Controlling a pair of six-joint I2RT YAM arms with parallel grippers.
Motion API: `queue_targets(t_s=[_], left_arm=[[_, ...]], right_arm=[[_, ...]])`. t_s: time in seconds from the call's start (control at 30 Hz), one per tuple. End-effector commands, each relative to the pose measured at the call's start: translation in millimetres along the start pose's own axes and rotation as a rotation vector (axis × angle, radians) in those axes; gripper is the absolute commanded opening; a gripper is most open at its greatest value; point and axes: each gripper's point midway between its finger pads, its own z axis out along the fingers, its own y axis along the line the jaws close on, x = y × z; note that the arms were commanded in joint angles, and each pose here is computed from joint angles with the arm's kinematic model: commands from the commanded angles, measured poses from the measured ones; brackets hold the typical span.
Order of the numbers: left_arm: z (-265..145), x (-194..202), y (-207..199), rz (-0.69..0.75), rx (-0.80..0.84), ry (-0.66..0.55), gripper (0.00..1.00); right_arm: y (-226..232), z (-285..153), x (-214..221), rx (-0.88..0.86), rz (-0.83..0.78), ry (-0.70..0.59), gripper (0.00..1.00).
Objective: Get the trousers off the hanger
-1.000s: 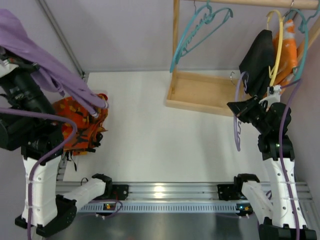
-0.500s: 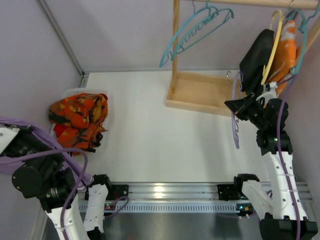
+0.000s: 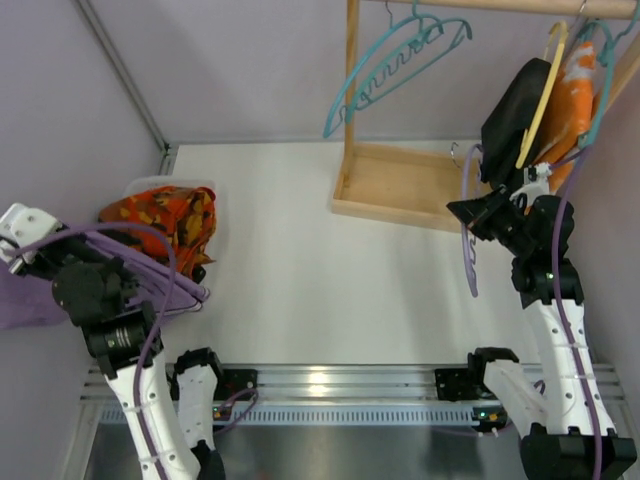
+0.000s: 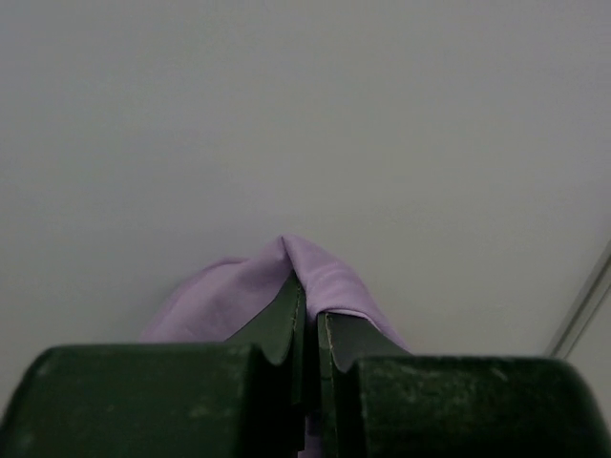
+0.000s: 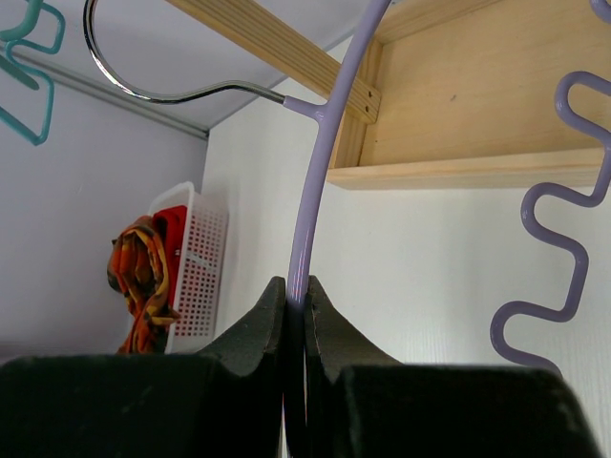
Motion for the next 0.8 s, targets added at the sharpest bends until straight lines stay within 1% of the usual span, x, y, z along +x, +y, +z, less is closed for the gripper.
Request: queue_targets(t_s=[0.0,0.03,0.07,0.13,0.17,0.23,0.27,0.33,0.37,0.43,0.47,0.53,0.63,0.67,0.7,0.77], left_arm=[[27,-10,-38,-0.11,0.058,-0.035,0.0],[32,-12,-47,-0.123,0.079,-0.04,0.0],[40,-2,-65,-0.116,0.121,-0.025,0.0],[50,4,-85,-0.138,0.163,-0.022,0.0],[59,21,-100,-0.121,0.181,0.014,0.0],[66,36,-123,-0.14,0.237,0.048,0.0],[73,55,-138,-0.129,0.259,0.084,0.0],[78,70,-160,-0.153,0.31,0.115,0.0],[83,89,-173,-0.144,0.325,0.15,0.0],[86,106,-190,-0.167,0.362,0.186,0.0],[87,121,-201,-0.168,0.378,0.215,0.0],[80,146,-215,-0.162,0.425,0.256,0.0],[61,199,-237,-0.067,0.486,0.331,0.0],[55,212,-241,-0.049,0.499,0.349,0.0],[45,234,-241,-0.021,0.513,0.39,0.0],[31,260,-248,-0.003,0.556,0.448,0.0]], right_arm=[[32,-4,-23,-0.108,-0.071,-0.074,0.0],[35,-5,-25,-0.115,-0.079,-0.079,0.0],[36,-5,-26,-0.117,-0.084,-0.079,0.0],[42,-8,-29,-0.133,-0.095,-0.087,0.0],[43,-9,-30,-0.136,-0.097,-0.09,0.0],[49,-13,-32,-0.145,-0.103,-0.096,0.0],[50,-13,-33,-0.148,-0.103,-0.099,0.0],[55,-15,-35,-0.16,-0.098,-0.102,0.0],[56,-15,-35,-0.162,-0.095,-0.101,0.0],[60,-16,-37,-0.173,-0.095,-0.099,0.0],[60,-16,-37,-0.174,-0.094,-0.098,0.0],[62,-16,-39,-0.176,-0.095,-0.102,0.0],[65,-18,-42,-0.181,-0.099,-0.109,0.0],[66,-18,-43,-0.18,-0.1,-0.113,0.0],[69,-19,-44,-0.186,-0.103,-0.115,0.0],[69,-20,-44,-0.187,-0.102,-0.114,0.0]])
